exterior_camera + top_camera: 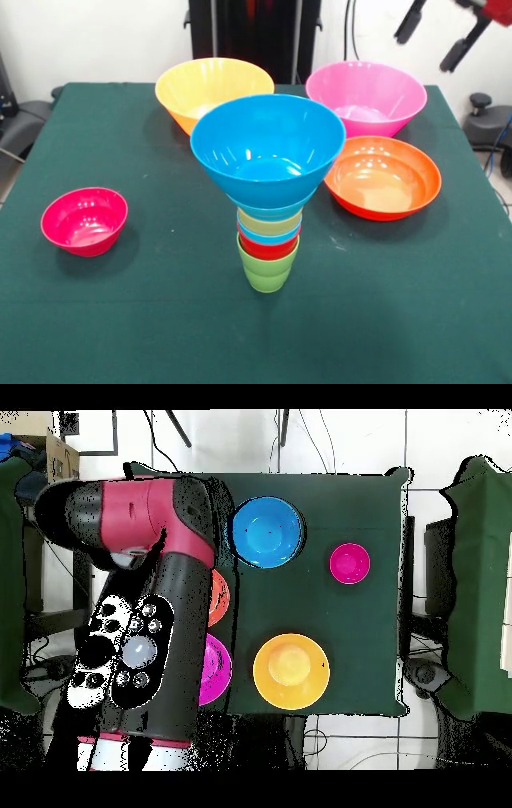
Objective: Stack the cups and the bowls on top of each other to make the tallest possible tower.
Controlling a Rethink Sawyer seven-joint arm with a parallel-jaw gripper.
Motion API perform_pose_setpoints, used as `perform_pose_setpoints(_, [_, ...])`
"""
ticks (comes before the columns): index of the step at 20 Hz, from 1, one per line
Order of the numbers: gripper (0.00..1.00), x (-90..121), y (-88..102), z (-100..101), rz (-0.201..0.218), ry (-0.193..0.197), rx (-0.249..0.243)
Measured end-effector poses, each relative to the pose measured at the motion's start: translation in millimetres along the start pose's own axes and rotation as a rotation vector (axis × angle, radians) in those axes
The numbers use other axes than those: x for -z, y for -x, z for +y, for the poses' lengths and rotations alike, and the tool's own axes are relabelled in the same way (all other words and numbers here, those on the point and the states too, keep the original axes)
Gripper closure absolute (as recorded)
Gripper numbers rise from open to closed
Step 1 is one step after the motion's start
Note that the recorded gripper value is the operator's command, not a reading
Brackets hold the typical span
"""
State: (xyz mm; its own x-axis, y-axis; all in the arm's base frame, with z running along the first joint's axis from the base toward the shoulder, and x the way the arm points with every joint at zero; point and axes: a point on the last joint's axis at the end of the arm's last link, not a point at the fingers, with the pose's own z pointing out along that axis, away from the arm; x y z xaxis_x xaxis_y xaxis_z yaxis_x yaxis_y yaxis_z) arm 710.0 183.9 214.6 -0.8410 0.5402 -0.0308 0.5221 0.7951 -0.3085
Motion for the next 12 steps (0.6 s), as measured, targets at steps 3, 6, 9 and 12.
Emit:
perform_pose_setpoints(3, [0.0, -13, -0.1, -2, -0.043, 0.032, -0.007])
perform_pose_setpoints(6, [0.0, -37, 0.3, -7, -0.11, 0.077, -0.019])
perform_pose_setpoints(9, [0.0, -55, -1.1, -11, -0.15, 0.103, -0.026])
perform_pose_setpoints(12, [0.0, -74, -5.9, -16, -0.179, 0.125, -0.038])
